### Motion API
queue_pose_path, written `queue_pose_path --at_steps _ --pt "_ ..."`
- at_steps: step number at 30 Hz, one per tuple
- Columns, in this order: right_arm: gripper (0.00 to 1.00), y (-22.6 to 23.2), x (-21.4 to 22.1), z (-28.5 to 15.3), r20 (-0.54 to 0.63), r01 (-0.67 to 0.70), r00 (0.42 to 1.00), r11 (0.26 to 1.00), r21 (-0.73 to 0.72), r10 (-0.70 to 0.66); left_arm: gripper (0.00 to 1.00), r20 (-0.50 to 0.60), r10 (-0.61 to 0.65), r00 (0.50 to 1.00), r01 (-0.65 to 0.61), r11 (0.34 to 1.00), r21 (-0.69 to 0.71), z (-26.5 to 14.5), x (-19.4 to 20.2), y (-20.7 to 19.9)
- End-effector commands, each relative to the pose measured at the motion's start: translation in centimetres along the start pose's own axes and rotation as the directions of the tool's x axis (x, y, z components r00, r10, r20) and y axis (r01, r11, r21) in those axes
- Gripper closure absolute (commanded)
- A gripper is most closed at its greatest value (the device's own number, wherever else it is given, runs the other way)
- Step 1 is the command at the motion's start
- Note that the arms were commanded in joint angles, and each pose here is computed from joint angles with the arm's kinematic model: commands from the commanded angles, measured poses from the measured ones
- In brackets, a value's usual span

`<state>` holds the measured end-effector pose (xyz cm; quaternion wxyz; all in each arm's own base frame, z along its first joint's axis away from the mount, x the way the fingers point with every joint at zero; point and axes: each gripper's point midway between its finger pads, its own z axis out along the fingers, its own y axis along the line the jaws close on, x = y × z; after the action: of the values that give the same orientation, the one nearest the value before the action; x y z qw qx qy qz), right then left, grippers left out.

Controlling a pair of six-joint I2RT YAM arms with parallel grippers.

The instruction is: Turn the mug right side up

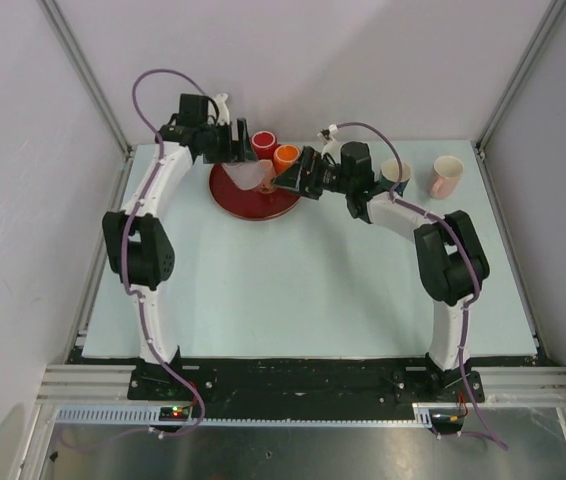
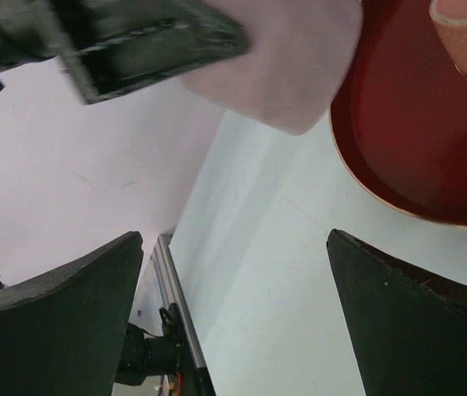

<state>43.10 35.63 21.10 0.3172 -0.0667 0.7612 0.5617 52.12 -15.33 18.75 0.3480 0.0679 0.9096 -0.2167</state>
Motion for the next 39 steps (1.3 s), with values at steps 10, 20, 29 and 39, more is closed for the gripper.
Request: queue_pose_path --at_steps 10,20,29,39 --pt "0.01 6.5 -6.2 1.2 0.185 0.042 0.983 0.957 -0.286 0.013 1.0 0.287 -0.009 0.958 -0.085 0.946 0.314 -13.0 -8.8 -11.3" --pt "0.03 11.3 -8.0 0.4 0.221 0.078 0.975 0.877 -0.474 0.033 1.0 0.253 -0.042 0.966 -0.071 0.905 0.42 -13.8 -8.3 -14.0" --pt "0.91 17.1 -8.7 -2.7 0.251 0.179 0.968 0.775 -0.607 -0.026 1.0 0.215 -0.092 0.972 -0.017 0.89 0.456 -13.0 -8.2 -14.1" --pt "1.0 12.5 -8.6 -6.2 0.27 0.254 0.945 0.935 -0.247 -0.185 0.29 0.29 -0.085 0.953 -0.024 0.935 0.353 -12.7 -10.0 -10.1"
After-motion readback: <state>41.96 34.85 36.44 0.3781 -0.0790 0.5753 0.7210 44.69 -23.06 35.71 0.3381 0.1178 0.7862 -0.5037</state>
